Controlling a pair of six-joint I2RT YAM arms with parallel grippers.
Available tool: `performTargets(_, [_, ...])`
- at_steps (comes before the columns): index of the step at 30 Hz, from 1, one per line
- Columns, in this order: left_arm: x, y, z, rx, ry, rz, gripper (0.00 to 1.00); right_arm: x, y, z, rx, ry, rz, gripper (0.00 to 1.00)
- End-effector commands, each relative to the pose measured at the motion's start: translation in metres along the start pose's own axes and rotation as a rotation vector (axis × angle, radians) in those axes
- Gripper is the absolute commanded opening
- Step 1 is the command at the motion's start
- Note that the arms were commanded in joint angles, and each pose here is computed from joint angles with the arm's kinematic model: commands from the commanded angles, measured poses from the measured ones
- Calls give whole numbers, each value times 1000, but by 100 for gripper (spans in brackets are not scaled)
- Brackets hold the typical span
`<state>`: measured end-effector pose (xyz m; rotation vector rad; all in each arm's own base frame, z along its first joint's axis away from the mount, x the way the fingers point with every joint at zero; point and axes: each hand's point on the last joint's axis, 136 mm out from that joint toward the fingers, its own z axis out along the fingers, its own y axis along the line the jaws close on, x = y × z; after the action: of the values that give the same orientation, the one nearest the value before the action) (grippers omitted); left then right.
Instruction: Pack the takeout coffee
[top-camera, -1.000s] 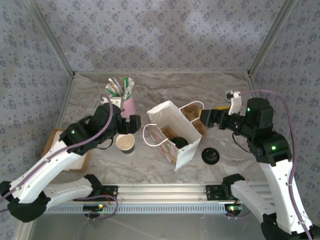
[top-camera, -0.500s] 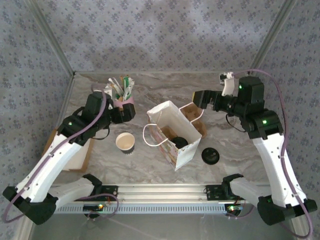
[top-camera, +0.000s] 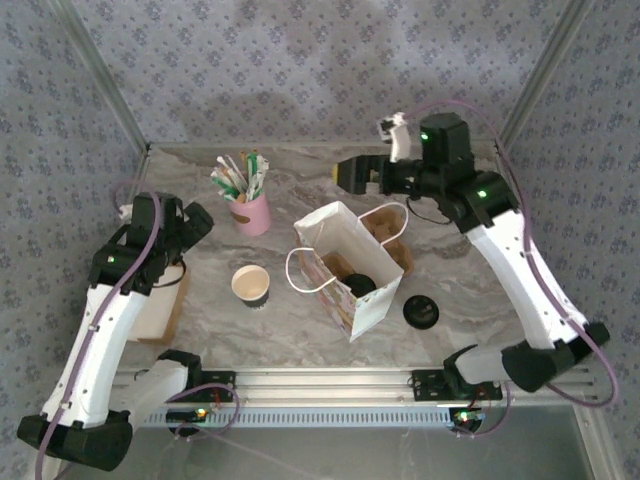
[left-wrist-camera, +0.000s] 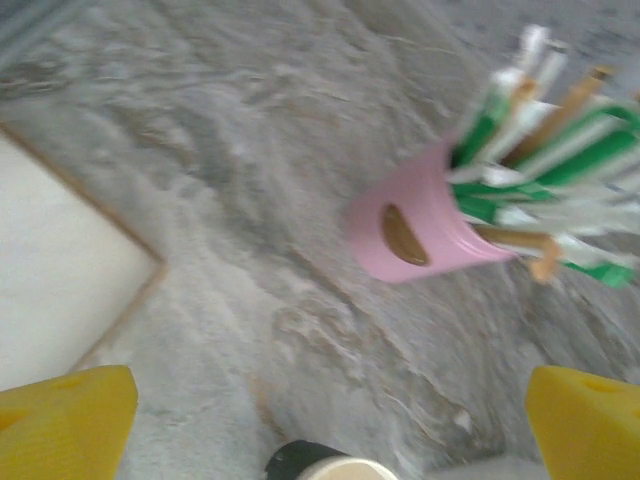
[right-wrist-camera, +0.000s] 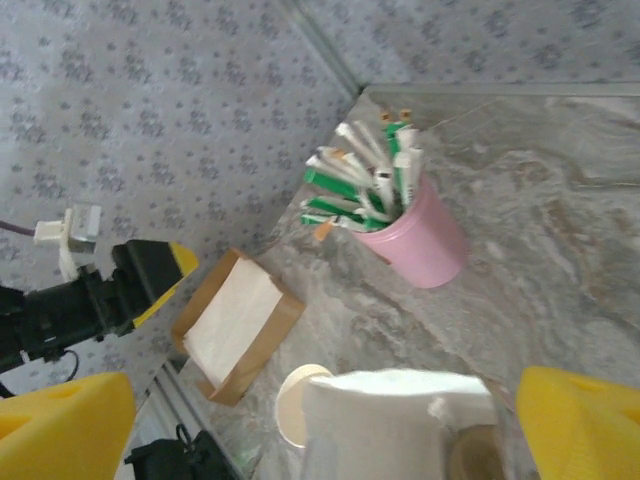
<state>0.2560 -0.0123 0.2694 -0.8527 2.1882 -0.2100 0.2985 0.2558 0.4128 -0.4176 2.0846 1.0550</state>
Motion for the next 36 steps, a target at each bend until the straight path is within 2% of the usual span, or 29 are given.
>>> performTargets(1, [-3, 48, 3, -228, -46, -111, 100, 5, 21, 20, -25, 66, -55, 100])
performTargets(9, [-6, 109, 28, -463, -45, -254, 99, 41, 64, 85, -57, 248, -157, 100])
performTargets(15, [6, 149, 54, -581, 18, -369, 88, 62, 75, 113, -43, 332, -180, 100])
performTargets(26, [30, 197, 100, -743, 124, -484, 76, 72, 81, 129, -13, 385, -195, 100])
performTargets(32, [36, 216, 121, -769, 161, -488, 75, 76, 79, 132, -3, 400, -195, 100])
performTargets(36, [39, 222, 142, -748, 205, -480, 69, 79, 79, 135, -5, 408, -193, 100])
